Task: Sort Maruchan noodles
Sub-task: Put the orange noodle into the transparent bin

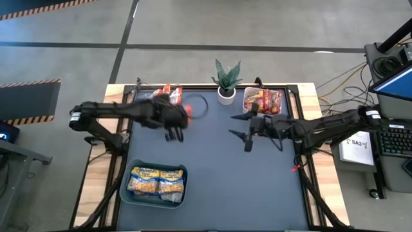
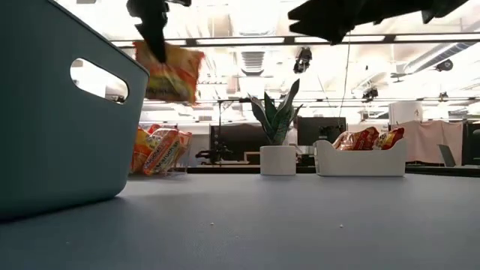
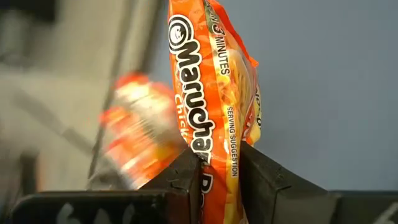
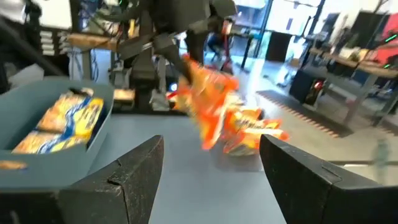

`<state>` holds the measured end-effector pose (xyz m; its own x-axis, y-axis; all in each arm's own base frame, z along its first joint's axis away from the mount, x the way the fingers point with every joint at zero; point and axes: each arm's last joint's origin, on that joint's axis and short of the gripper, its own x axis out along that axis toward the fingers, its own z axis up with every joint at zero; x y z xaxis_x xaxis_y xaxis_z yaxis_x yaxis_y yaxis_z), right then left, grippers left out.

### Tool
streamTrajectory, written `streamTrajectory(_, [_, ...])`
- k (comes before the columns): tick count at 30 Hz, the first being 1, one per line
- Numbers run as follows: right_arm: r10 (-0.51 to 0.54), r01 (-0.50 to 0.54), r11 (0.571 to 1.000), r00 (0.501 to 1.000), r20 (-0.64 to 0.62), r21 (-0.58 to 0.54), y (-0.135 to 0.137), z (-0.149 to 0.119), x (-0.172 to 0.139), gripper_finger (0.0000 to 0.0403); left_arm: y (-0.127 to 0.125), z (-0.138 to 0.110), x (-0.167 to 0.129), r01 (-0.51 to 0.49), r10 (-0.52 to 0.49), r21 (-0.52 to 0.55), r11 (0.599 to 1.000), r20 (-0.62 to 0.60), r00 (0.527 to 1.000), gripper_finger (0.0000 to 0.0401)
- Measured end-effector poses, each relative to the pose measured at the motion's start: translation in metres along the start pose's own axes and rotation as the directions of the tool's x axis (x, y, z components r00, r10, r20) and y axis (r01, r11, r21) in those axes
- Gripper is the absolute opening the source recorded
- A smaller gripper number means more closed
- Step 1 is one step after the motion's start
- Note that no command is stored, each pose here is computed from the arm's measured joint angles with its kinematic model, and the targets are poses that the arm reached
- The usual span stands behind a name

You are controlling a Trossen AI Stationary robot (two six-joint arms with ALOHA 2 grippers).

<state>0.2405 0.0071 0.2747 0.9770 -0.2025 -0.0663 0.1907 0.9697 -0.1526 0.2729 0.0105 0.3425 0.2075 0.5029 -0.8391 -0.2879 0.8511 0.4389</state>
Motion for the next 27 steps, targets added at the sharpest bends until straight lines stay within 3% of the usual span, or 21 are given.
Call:
streamTrajectory(3, [-0.012,0.012,1.0,1.0,0.007,0.012,-0.006,0.006,-0.009,0.0246,0.035,-0.006,-0.013,-0.122,0.12,-0.144,0.982,-0.026,0.992,0.0068])
streamTrajectory(7, [-0.009,0.01,0.997,1.0,0.007,-0.073,-0.009,0.01,-0.019,0.024,0.078,-0.02,-0.011,-0.192,0.178,-0.333,0.923,-0.073,0.981,0.0068])
streamTrajectory(12, [-0.015,0.018,0.996,0.999,0.042,-0.088,-0.013,0.018,-0.03,0.0237,0.127,-0.043,0.004,-0.331,0.248,-0.551,0.766,-0.221,0.943,0.0068])
streamTrajectory(16, [-0.01,0.011,0.996,1.0,0.013,-0.088,-0.014,0.017,-0.034,0.0239,0.151,-0.056,0.017,-0.395,0.258,-0.613,0.684,-0.303,0.917,0.0068])
streamTrajectory(20, [-0.006,0.005,0.994,1.0,-0.014,-0.11,-0.014,0.015,-0.036,0.0239,0.159,-0.064,0.036,-0.431,0.252,-0.612,0.663,-0.36,0.898,0.0068])
streamTrajectory(27, [-0.008,0.007,0.992,1.0,-0.005,-0.13,-0.014,0.016,-0.037,0.0237,0.155,-0.077,0.075,-0.471,0.212,-0.546,0.693,-0.47,0.857,0.0068])
